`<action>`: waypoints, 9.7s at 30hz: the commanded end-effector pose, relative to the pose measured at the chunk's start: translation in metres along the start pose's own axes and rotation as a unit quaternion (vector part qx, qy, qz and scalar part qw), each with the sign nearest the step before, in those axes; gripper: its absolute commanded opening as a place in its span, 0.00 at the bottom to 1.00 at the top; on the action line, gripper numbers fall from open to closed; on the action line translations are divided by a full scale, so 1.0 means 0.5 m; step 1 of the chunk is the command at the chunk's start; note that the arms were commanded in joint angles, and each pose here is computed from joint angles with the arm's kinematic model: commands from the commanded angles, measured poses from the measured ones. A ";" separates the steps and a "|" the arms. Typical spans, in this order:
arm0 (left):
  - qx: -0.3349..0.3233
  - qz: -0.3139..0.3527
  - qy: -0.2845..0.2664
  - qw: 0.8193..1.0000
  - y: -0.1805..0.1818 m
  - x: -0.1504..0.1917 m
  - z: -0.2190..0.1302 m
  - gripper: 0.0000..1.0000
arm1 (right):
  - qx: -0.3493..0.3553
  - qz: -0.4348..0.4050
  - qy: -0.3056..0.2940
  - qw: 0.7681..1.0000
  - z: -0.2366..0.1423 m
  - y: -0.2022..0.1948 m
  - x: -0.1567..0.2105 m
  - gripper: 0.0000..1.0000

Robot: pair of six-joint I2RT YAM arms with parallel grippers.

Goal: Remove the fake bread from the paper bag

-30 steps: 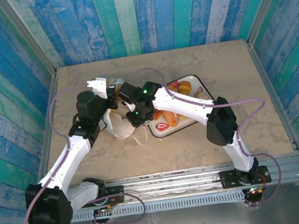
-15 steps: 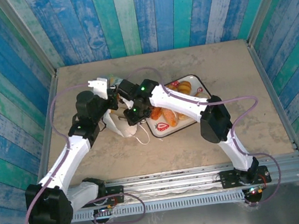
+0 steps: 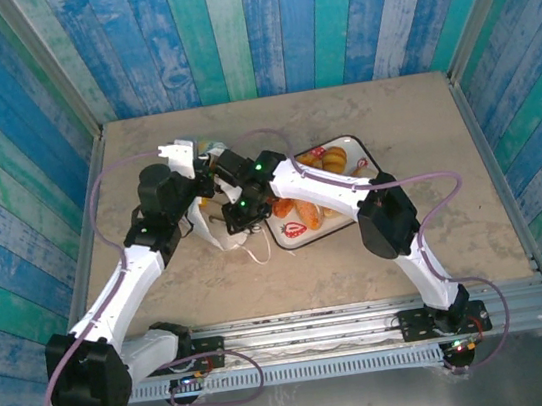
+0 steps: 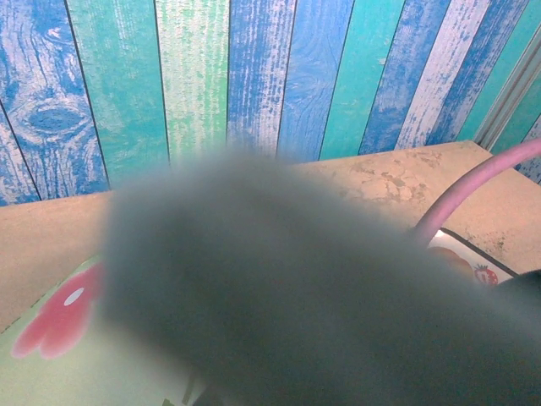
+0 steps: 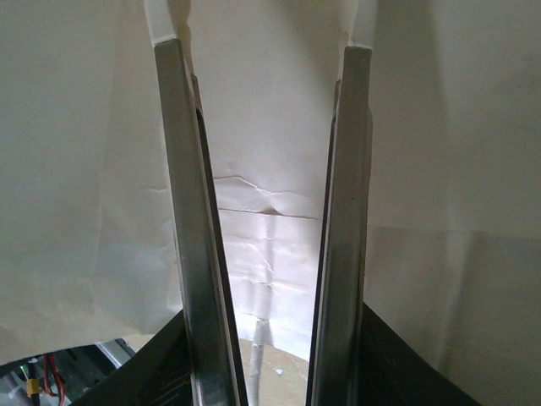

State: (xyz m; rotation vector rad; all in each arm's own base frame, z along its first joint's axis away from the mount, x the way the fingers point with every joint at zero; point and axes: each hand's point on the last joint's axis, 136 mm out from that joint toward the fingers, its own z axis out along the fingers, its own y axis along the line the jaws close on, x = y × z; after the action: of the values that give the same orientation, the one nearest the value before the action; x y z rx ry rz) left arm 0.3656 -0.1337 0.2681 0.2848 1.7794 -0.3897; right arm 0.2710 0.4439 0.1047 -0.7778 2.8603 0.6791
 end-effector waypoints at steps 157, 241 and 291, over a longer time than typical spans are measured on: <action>-0.053 -0.009 -0.035 0.998 0.037 -0.053 0.033 0.00 | 0.225 -0.072 0.025 0.971 -0.298 -0.221 0.305 0.12; -0.068 -0.008 -0.022 0.997 0.047 -0.066 0.052 0.00 | -0.137 0.060 -0.082 0.985 -0.206 0.067 0.008 0.38; -0.028 0.017 -0.016 0.999 0.009 -0.029 0.026 0.00 | -0.082 0.155 -0.048 0.983 -0.019 -0.020 -0.086 0.44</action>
State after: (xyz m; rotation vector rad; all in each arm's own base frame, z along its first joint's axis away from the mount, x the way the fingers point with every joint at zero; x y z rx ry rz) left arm 0.3857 -0.1319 0.2686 0.2750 1.7936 -0.2929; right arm 0.3070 0.4574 0.1238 -0.3602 2.8795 0.9971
